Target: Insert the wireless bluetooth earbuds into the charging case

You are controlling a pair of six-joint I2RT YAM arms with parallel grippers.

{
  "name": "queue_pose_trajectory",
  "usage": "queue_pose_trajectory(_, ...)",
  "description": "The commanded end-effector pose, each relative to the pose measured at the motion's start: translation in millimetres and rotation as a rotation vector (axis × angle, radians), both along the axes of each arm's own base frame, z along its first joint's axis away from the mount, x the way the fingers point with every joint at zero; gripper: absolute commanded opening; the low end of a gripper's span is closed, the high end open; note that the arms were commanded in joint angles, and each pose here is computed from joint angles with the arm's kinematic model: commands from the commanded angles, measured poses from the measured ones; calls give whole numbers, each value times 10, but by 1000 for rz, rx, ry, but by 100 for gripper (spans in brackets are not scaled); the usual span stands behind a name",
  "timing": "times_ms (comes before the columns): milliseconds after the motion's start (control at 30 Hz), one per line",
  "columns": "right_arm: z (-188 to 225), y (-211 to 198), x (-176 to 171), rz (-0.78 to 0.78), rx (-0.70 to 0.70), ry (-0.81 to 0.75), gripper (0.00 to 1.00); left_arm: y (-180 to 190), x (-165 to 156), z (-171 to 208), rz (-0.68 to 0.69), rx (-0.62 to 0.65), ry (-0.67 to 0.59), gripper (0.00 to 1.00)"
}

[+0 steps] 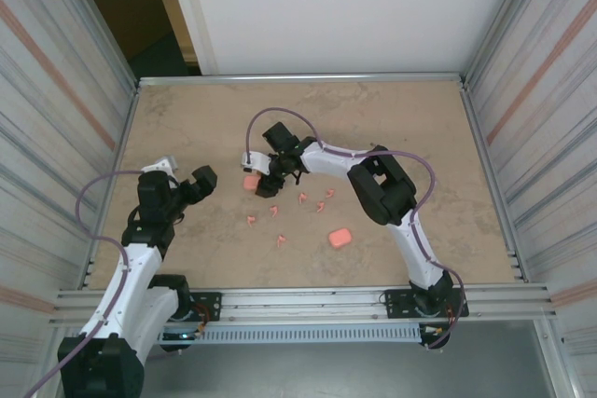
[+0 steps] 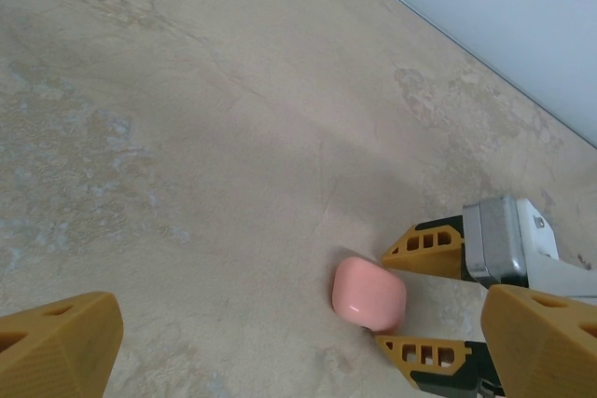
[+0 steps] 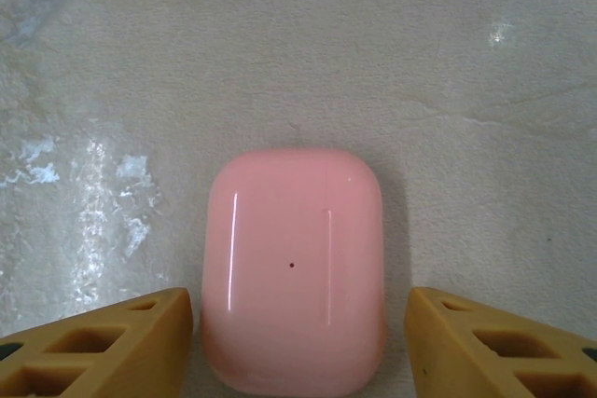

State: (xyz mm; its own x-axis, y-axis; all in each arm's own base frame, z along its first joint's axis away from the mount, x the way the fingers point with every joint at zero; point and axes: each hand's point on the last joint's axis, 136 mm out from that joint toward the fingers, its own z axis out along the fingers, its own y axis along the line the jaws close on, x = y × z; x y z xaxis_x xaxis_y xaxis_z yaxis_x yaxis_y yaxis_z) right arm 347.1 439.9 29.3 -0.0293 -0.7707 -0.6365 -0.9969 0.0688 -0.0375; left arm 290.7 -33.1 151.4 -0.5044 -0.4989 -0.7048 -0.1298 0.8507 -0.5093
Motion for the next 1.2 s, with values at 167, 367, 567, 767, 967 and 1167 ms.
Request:
queue_pose_trajectory(167, -91, 22, -43, 12, -44, 5, 46, 25, -25, -5, 8, 7, 7, 99)
queue_pose_trajectory(367, 58, 31, -15, -5, 5, -39, 37, -12, -28, 52, -6, -13, -2, 99)
queue_pose_trajectory(567, 429, 21, 32, -23, 98, -125, 35, -111, -30, 152, -53, -49, -18, 99)
queue_pose_trajectory(767, 855, -113, 10, -43, 182, -217, 35, -323, -28, 325, -175, -95, -70, 98)
queue_pose_trajectory(967, 1220, -347, -78, -63, 222, -320, 35, -612, -33, 638, -352, -155, -138, 98)
queue_pose_trajectory(1167, 1576, -584, -198, -79, 253, -422, 35, -898, -79, 1013, -540, -249, -247, 97)
